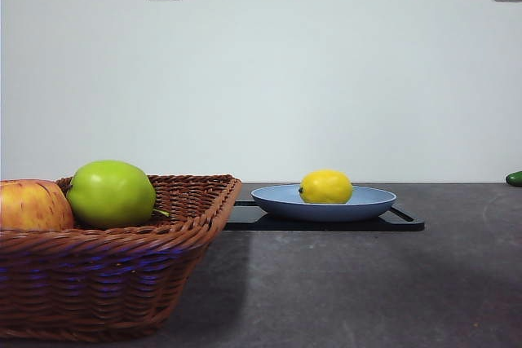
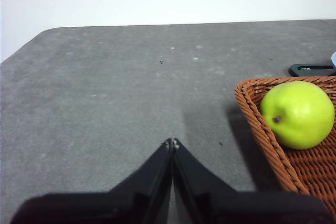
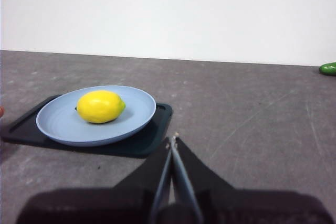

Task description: Take the lemon from the basket,put the lemon in the plate,hand out the plate

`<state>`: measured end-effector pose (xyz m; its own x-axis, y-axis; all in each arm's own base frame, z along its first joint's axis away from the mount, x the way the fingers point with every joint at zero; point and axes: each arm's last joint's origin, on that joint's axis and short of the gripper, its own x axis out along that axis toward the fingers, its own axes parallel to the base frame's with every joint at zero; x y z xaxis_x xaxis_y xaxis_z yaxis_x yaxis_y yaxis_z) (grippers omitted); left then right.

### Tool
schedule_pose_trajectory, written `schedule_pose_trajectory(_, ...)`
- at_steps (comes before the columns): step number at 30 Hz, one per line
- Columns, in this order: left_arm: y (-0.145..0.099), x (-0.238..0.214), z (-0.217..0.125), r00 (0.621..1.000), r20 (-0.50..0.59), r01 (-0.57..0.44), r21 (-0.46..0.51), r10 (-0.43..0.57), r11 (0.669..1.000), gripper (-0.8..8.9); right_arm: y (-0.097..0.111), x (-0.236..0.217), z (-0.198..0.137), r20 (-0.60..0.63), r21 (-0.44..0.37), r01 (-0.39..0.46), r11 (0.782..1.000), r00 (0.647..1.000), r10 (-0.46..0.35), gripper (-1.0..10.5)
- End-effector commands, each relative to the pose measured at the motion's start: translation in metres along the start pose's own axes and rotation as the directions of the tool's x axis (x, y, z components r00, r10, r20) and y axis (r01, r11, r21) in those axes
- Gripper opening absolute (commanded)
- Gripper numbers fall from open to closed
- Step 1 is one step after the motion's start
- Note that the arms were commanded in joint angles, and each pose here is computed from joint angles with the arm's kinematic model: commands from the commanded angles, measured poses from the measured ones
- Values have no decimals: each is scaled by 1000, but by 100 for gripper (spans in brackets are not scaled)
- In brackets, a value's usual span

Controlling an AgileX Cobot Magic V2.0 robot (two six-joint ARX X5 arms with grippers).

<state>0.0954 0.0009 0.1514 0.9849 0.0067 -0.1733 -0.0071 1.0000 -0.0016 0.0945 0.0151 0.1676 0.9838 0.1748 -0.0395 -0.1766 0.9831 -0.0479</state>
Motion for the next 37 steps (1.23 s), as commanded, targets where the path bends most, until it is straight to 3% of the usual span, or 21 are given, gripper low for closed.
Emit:
schedule_pose_trajectory(1, 0, 1, -2, 1000, -5, -1, -7, 1, 1000, 8, 0, 1, -8, -34, 7, 2, 1000, 999, -2, 3)
schedule_pose_trajectory(5, 0, 1, -2, 1000, -4, -2, -7, 2, 1000, 8, 0, 1, -16, -104, 16, 5, 1000, 995, -4, 3)
schedule_pose_trajectory(10, 0, 1, -2, 1000, -4, -2, -7, 2, 1000, 8, -2, 1, -18, -125, 84, 29, 996, 992, -19, 3)
schedule_pose_trajectory(37, 0, 1, -2, 1000, -4, -2, -7, 1, 1000, 8, -2, 1, -18, -126, 84, 36, 996, 992, -25, 3)
